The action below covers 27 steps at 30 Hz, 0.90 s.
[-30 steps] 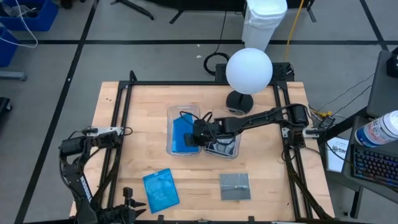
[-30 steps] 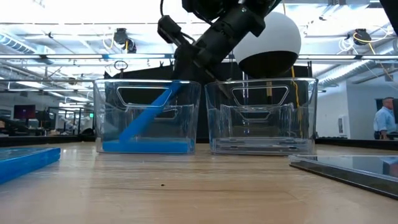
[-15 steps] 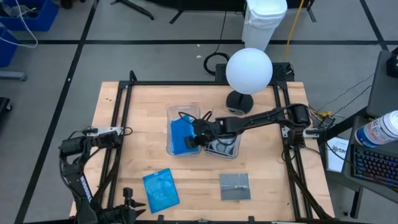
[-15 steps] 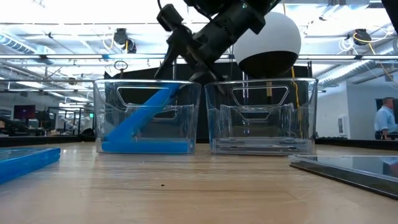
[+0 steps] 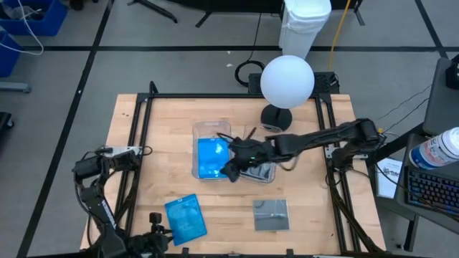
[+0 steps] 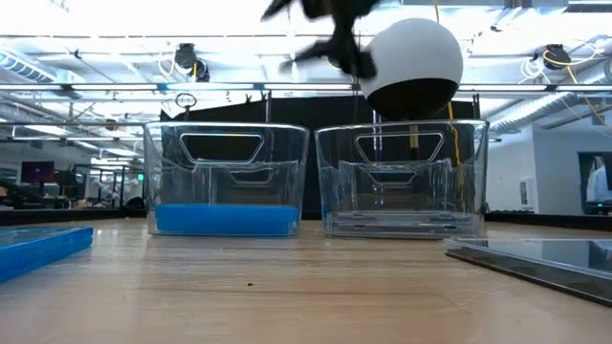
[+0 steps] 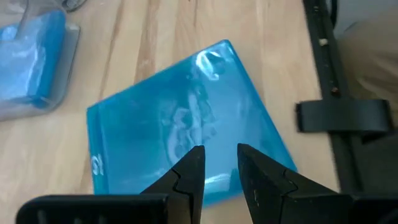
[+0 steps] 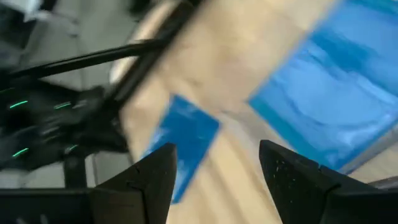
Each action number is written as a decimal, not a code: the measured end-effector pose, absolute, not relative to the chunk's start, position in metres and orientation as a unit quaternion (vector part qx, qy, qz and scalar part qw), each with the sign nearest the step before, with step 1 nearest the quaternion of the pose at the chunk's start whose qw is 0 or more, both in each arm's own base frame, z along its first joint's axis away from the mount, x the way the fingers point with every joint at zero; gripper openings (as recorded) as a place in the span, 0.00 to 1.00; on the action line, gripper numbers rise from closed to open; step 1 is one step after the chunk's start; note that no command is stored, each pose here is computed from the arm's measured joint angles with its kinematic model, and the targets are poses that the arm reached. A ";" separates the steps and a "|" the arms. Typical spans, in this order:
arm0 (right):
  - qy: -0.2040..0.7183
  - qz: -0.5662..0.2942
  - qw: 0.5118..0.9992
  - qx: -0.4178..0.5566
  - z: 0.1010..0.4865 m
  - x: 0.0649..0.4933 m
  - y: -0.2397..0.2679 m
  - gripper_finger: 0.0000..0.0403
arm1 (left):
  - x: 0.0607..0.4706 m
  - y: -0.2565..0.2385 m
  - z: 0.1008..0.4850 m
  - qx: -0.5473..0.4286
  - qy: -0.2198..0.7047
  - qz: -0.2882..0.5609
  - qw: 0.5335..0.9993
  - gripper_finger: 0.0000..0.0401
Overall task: Pick & place jewel cases by type
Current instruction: Put the black cd case into the right transparent bin
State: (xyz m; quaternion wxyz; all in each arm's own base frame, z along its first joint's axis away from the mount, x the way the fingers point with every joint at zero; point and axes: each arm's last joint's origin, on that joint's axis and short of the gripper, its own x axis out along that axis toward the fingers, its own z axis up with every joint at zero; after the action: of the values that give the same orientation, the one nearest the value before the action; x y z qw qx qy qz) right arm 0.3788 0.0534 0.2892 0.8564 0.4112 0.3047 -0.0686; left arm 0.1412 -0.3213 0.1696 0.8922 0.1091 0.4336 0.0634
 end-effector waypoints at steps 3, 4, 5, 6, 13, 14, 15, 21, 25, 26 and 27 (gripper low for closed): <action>0.265 -0.013 0.887 0.379 0.325 0.357 0.067 0.54 | 0.150 -0.317 0.170 0.122 0.437 0.066 0.889 0.25; 0.248 0.000 0.899 0.362 0.338 0.348 0.072 0.53 | 0.153 -0.316 0.170 0.126 0.438 0.067 0.888 0.25; 0.232 0.007 0.912 0.338 0.350 0.337 0.080 0.53 | 0.156 -0.315 0.170 0.129 0.438 0.068 0.887 0.25; 0.217 0.010 0.926 0.310 0.360 0.325 0.087 0.53 | 0.160 -0.313 0.170 0.131 0.439 0.069 0.886 0.25; 0.241 -0.018 0.965 0.104 0.354 0.258 0.143 0.48 | 0.180 -0.306 0.171 0.117 0.425 0.092 0.893 0.25; 0.241 -0.024 0.966 0.091 0.344 0.253 0.149 0.47 | 0.183 -0.306 0.171 0.113 0.411 0.096 0.900 0.25; 0.237 -0.026 0.968 0.083 0.334 0.251 0.155 0.46 | 0.186 -0.306 0.172 0.112 0.392 0.100 0.907 0.25; 0.184 0.017 0.980 0.078 0.277 0.241 0.173 0.37 | 0.209 -0.307 0.177 0.137 0.327 0.098 0.930 0.25; 0.093 0.065 0.992 0.061 0.248 0.230 0.175 0.29 | 0.222 -0.307 0.179 0.140 0.327 0.074 0.932 0.25; 0.067 0.072 0.994 0.055 0.243 0.227 0.174 0.27 | 0.225 -0.307 0.180 0.148 0.327 0.066 0.931 0.25; 0.047 0.076 0.995 0.045 0.239 0.225 0.172 0.25 | 0.227 -0.307 0.180 0.160 0.328 0.059 0.929 0.25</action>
State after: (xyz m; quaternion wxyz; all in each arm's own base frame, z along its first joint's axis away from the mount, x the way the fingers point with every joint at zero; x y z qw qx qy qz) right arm 0.2247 0.1719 0.2388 0.9950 0.0453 0.0474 0.0756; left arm 0.2273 -0.3067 0.1800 0.9293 0.1598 0.3278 0.0588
